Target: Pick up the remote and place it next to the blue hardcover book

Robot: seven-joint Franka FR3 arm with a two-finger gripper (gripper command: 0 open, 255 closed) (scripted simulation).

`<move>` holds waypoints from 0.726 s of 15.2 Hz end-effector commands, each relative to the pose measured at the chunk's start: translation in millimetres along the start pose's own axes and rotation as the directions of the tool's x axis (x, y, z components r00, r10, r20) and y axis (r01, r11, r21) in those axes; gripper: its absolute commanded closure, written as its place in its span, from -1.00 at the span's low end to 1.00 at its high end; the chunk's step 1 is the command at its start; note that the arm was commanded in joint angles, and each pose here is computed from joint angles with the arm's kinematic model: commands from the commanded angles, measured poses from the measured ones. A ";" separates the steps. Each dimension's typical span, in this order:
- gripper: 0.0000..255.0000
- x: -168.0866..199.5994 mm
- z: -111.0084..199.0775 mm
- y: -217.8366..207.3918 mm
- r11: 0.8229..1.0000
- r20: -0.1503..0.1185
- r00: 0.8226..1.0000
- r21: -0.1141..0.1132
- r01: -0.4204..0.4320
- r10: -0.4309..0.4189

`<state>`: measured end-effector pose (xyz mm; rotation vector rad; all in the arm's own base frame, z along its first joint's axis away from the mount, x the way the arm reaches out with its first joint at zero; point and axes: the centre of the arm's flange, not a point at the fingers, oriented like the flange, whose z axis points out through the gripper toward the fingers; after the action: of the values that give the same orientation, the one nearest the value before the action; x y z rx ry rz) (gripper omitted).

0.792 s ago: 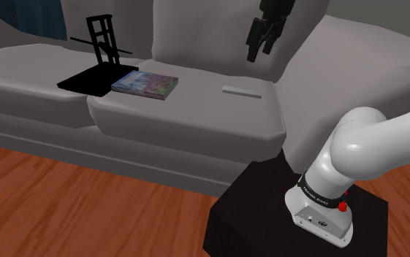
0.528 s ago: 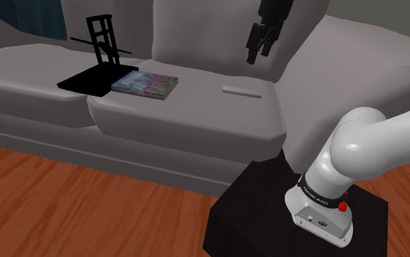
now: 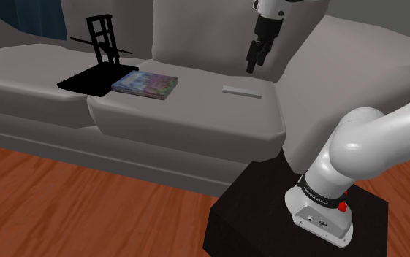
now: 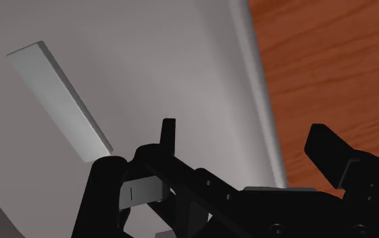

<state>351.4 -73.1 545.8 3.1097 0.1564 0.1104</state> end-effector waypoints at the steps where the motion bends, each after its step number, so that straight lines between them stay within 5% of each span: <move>1: -1.00 9.3 15.5 24.4 1.000 0.006 1.000 0.006 0.021 -0.021; 11: -1.00 54.4 96.9 124.8 0.993 0.034 0.993 0.038 0.116 -0.117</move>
<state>419.2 -183.1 465.5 3.1274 0.3239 0.0530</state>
